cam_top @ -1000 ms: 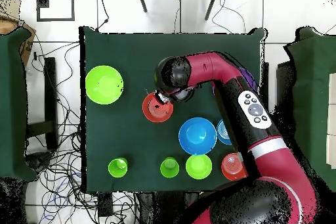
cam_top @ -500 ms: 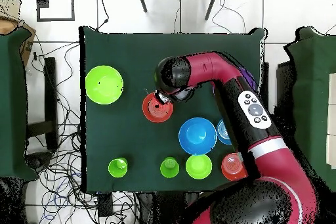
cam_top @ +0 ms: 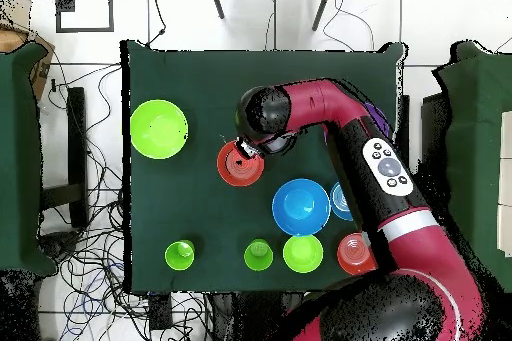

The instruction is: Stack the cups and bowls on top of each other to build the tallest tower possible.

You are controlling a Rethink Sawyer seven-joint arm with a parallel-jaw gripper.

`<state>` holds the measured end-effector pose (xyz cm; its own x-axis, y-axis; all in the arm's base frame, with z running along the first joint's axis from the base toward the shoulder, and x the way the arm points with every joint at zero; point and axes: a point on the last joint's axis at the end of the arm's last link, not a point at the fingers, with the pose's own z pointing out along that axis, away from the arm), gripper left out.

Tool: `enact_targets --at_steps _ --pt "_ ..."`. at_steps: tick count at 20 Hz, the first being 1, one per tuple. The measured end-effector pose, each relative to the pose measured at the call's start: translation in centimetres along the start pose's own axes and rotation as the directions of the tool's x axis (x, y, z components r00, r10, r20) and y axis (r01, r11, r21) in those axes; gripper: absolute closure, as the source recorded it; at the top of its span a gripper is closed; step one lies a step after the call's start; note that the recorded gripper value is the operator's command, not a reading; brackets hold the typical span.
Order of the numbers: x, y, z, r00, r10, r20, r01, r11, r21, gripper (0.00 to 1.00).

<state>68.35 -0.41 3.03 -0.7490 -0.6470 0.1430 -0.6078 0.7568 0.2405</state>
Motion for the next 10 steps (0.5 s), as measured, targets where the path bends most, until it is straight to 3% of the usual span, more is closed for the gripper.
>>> enact_targets --at_steps 10 --pt "-0.56 -0.62 -0.03 0.9998 0.013 0.012 -0.013 0.9999 0.0 1.0"
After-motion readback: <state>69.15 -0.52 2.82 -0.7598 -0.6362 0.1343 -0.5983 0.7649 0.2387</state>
